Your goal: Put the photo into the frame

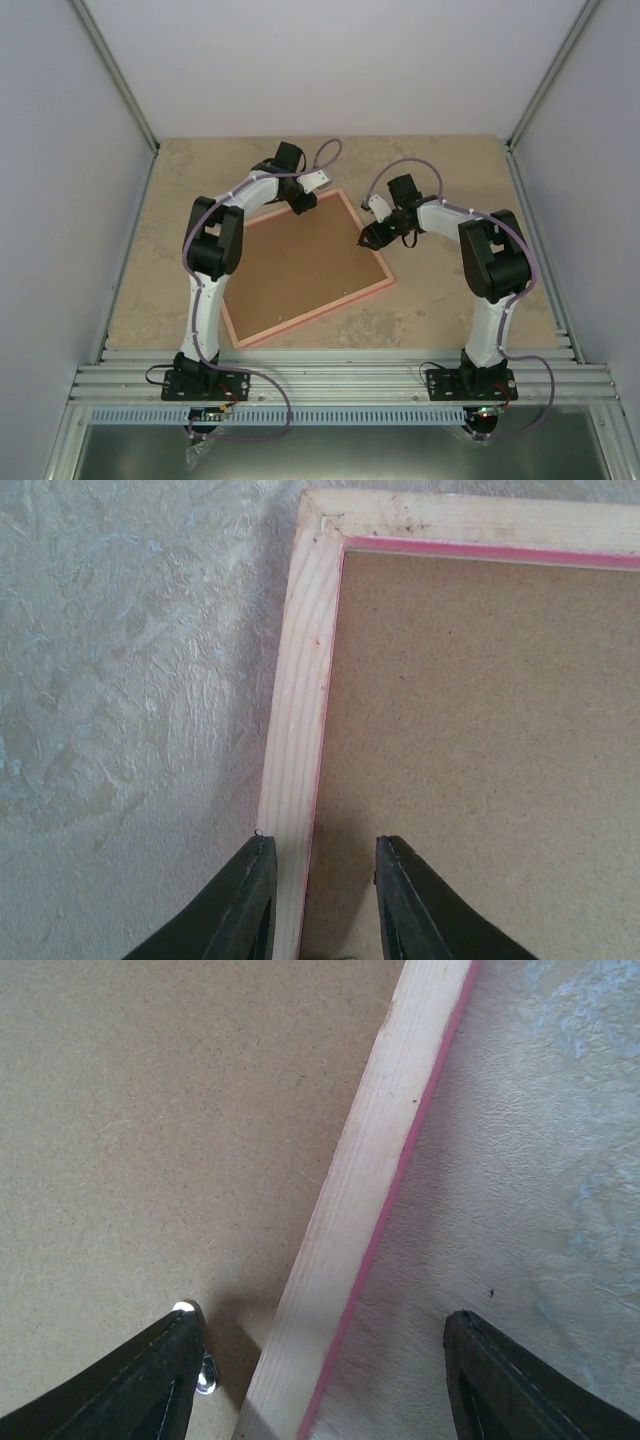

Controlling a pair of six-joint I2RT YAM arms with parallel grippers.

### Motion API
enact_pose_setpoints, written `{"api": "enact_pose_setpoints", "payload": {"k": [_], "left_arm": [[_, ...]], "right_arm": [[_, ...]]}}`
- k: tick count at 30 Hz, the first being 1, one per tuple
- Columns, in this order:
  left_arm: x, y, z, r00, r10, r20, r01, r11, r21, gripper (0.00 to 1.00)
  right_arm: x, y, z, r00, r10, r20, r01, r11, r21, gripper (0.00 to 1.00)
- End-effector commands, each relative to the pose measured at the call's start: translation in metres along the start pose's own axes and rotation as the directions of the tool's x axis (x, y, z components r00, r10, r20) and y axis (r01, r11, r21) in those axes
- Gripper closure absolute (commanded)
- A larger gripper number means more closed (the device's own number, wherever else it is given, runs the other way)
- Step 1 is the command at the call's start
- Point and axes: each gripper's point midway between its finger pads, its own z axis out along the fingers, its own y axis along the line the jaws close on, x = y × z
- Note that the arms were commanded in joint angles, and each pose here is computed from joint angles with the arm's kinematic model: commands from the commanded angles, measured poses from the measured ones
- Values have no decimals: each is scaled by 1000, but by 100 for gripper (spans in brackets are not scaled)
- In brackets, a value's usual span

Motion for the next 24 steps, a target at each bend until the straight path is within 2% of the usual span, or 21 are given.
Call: {"api": "enact_pose_setpoints", "payload": {"k": [1, 8, 12, 20, 24], "left_arm": [[17, -8, 9, 999, -14, -41, 15, 1000, 27, 70], [16, -9, 9, 999, -20, -35, 21, 999, 34, 70], [13, -11, 7, 999, -25, -23, 26, 999, 42, 70], [11, -10, 7, 1000, -21, -15, 22, 999, 41, 71], [13, -11, 7, 1000, -21, -20, 22, 999, 42, 71]], "right_arm": [[39, -6, 10, 992, -6, -129, 12, 999, 40, 32], [-3, 25, -21, 1000, 15, -13, -16, 994, -105, 23], [-9, 30, -24, 999, 33, -2, -33, 990, -136, 22], [14, 9, 3, 996, -23, -89, 26, 999, 36, 27], [27, 4, 13, 992, -8, -127, 18, 997, 75, 33]]}}
